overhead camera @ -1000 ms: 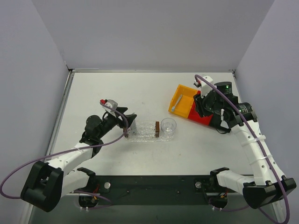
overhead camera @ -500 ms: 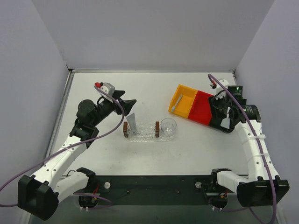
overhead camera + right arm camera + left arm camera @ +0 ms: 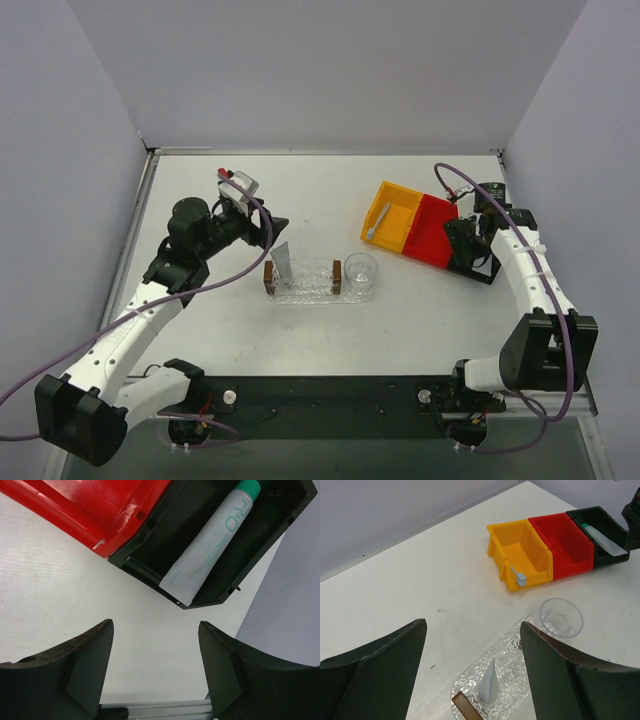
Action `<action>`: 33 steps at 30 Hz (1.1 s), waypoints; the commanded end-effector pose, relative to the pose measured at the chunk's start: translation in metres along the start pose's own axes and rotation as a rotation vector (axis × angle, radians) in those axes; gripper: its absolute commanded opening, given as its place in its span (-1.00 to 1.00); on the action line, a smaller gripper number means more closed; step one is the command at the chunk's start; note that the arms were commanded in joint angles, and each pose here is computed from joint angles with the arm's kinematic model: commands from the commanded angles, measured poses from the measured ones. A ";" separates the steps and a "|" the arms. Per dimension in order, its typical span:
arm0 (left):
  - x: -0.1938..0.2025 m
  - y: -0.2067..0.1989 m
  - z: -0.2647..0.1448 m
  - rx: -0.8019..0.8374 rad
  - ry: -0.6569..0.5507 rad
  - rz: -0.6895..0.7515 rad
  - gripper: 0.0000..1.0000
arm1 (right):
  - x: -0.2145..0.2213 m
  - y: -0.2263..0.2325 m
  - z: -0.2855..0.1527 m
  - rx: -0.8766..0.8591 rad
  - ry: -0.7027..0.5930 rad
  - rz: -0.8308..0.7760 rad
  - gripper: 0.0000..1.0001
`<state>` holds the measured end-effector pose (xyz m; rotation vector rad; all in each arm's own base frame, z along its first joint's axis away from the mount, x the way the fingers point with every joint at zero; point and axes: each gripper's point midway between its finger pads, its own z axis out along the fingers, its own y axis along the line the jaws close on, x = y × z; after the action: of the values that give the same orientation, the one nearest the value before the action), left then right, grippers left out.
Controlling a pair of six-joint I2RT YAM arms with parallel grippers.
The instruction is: Prepare toiletry sets of a toothbrush and toothpaste on the tray
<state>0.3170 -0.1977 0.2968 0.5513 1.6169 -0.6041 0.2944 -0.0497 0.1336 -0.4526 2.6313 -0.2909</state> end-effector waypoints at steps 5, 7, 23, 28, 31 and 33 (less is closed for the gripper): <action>-0.002 0.000 0.006 0.028 0.020 0.025 0.72 | -0.004 -0.038 0.023 0.134 0.103 0.095 0.25; -0.001 0.000 0.006 0.028 0.020 0.025 0.72 | -0.004 -0.043 0.033 0.145 0.136 0.111 0.24; 0.008 0.001 0.009 0.030 0.028 0.007 0.72 | 0.011 -0.054 0.080 0.134 0.264 0.243 0.18; 0.008 0.001 0.007 0.028 0.024 -0.001 0.72 | 0.020 -0.048 0.089 0.117 0.289 0.262 0.15; 0.007 0.001 0.006 0.025 0.018 -0.003 0.72 | 0.022 -0.047 0.093 0.118 0.297 0.267 0.13; 0.006 0.002 0.005 0.022 0.015 -0.003 0.72 | 0.024 -0.047 0.096 0.117 0.304 0.277 0.11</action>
<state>0.3209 -0.2011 0.2694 0.5860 1.6962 -0.6132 0.3366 -0.1093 0.0597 -0.0547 2.8717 -0.4369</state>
